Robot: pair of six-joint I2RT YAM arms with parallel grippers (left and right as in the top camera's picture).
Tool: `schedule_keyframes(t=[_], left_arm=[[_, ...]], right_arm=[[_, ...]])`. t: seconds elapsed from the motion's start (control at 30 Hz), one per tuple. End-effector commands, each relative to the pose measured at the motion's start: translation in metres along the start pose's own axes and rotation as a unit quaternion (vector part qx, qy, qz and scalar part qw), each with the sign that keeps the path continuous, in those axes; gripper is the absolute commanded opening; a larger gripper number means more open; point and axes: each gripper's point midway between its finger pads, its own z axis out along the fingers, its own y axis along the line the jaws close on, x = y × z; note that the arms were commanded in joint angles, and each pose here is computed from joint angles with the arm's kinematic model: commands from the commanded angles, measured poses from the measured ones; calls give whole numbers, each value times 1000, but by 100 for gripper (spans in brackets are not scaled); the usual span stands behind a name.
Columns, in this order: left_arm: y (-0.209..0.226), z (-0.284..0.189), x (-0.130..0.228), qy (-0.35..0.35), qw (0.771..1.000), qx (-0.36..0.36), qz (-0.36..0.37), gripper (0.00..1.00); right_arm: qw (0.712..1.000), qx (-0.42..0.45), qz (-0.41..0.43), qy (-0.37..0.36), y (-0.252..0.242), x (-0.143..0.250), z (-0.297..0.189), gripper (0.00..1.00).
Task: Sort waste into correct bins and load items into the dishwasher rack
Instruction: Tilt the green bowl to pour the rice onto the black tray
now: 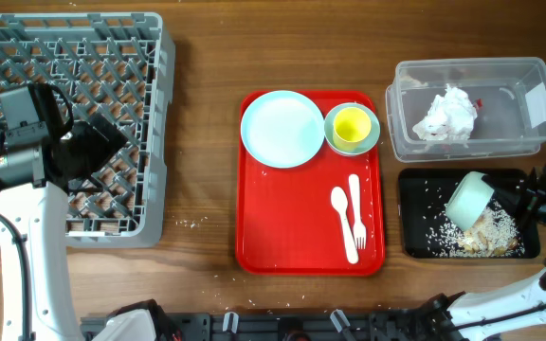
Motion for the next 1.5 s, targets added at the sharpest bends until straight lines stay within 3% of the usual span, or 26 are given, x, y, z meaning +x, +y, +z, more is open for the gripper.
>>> schedule_keyframes(t=[0.0,0.07,0.1,0.2,0.27,0.33,0.43,0.53,0.6,0.7,0.8,0.93,1.07,1.13,1.23,1.27,1.33,1.4,1.47], left_arm=[[0,-1,-4,-3,1000,0,-2,100],[0,-1,-4,-3,1000,0,-2,100],[0,-1,-4,-3,1000,0,-2,100],[0,-1,-4,-3,1000,0,-2,100],[0,-1,-4,-3,1000,0,-2,100],[0,-1,-4,-3,1000,0,-2,100],[0,-1,-4,-3,1000,0,-2,100],[0,-1,-4,-3,1000,0,-2,100],[0,-1,-4,-3,1000,0,-2,100],[0,-1,-4,-3,1000,0,-2,100],[0,-1,-4,-3,1000,0,-2,100],[0,-1,-4,-3,1000,0,-2,100],[0,-1,-4,-3,1000,0,-2,100],[0,-1,-4,-3,1000,0,-2,100],[0,-1,-4,-3,1000,0,-2,100],[0,-1,-4,-3,1000,0,-2,100],[0,-1,-4,-3,1000,-1,-2,100],[0,-1,-4,-3,1000,0,-2,100],[0,-1,-4,-3,1000,0,-2,100]], right_arm=[[999,-36,-12,-4,11,1,-1,4],[998,-54,-30,-23,16,-9,-2,4],[999,-39,2,-15,11,-6,-2,4],[997,-55,-41,-36,15,-17,-3,4],[999,-36,-5,-27,8,-15,-2,4],[995,-67,-63,-37,20,-15,-3,4],[999,-40,-3,-28,9,-15,-2,4],[995,-79,-45,-42,24,-17,-4,4],[998,-46,23,-29,11,-16,-2,4],[996,-83,-23,-29,27,-8,-4,4],[997,-61,47,-23,16,-10,-5,4],[996,-49,64,-31,9,-16,-7,4],[997,-63,-6,-42,14,-18,-9,4],[999,-34,26,-29,4,-14,-7,4],[997,-68,-31,-34,18,-11,-9,4],[998,-54,1,-21,14,-6,-8,4],[996,-69,-31,-37,18,-12,-9,4],[999,-38,16,-29,7,-13,-8,4],[998,-61,-22,-24,17,-5,-8,4]])
